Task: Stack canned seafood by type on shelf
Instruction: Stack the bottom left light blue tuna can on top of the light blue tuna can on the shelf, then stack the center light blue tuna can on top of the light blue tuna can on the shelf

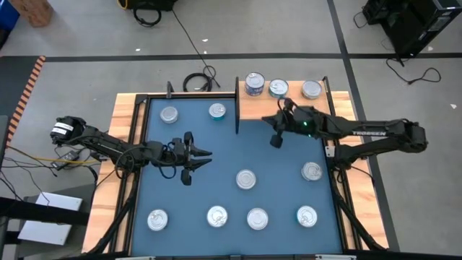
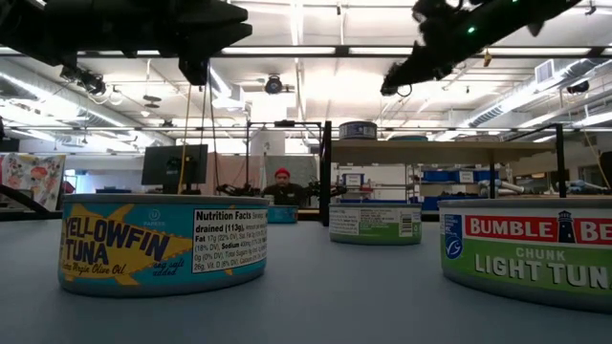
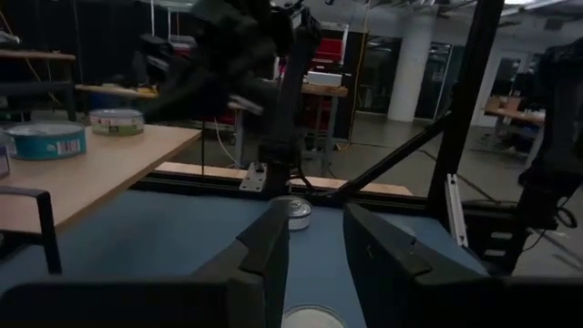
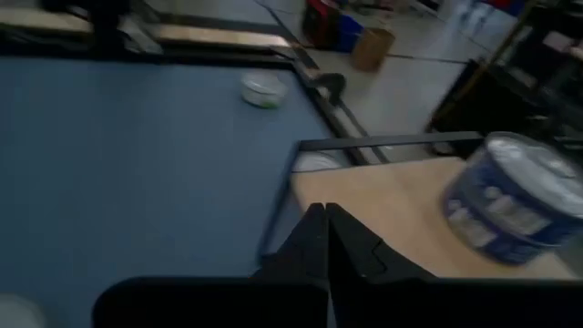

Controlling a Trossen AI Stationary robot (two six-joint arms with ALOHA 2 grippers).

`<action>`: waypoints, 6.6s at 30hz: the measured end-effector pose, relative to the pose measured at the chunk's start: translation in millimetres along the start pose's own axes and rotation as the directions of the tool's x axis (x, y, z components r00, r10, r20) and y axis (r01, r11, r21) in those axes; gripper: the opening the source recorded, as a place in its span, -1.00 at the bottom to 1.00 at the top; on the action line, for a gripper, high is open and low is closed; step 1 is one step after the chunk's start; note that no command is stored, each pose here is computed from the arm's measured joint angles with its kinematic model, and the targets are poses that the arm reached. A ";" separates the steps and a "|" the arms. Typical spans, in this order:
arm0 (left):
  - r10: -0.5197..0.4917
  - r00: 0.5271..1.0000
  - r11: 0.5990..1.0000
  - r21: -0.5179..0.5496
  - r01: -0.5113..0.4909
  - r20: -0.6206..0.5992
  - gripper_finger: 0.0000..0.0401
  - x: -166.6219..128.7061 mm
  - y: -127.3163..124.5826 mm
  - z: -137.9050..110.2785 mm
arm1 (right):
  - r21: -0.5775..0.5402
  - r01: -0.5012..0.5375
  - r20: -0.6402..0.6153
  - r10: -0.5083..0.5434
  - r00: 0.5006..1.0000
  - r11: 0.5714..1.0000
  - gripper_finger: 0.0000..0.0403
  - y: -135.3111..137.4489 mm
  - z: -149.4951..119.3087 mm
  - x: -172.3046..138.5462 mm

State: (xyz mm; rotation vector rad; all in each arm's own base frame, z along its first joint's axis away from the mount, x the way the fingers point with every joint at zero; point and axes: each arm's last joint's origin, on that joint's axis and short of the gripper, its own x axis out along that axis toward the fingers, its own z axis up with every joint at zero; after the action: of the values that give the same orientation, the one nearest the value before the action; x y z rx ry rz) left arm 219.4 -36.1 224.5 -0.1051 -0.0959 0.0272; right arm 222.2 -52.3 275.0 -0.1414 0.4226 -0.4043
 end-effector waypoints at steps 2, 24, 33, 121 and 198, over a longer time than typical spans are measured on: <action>0.000 1.000 1.000 0.011 0.000 -0.005 -0.45 0.0 0.0 -0.5 | 0.020 -0.037 0.016 0.037 0.999 0.999 -0.99 9.0 0.0 -5.4; -0.039 0.998 0.995 0.089 0.042 -0.041 -0.73 0.0 -1.0 -3.8 | 0.066 -0.274 -0.062 0.278 0.959 0.959 -0.99 101.4 -13.0 -33.5; -0.043 0.963 0.972 0.213 0.102 -0.265 -0.98 13.7 -12.2 2.6 | 0.089 -0.305 -0.085 0.312 0.946 0.948 -0.99 135.0 -23.8 -26.4; -0.238 0.482 0.967 -0.254 0.032 -0.843 -0.99 58.5 -62.1 -98.5 | -0.015 -0.380 -0.080 0.378 0.922 0.925 -0.96 180.4 -33.1 -11.6; 0.237 0.909 0.968 0.163 -0.191 -0.344 -1.00 -37.5 -64.0 -31.0 | 0.139 -0.095 -0.462 0.149 0.874 0.986 -0.34 275.2 18.2 132.2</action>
State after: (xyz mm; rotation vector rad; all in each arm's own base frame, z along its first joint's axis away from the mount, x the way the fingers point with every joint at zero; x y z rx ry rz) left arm 186.5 -104.1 197.0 0.0077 0.2873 0.2337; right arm 436.9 145.2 183.1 0.0988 0.8859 -0.3339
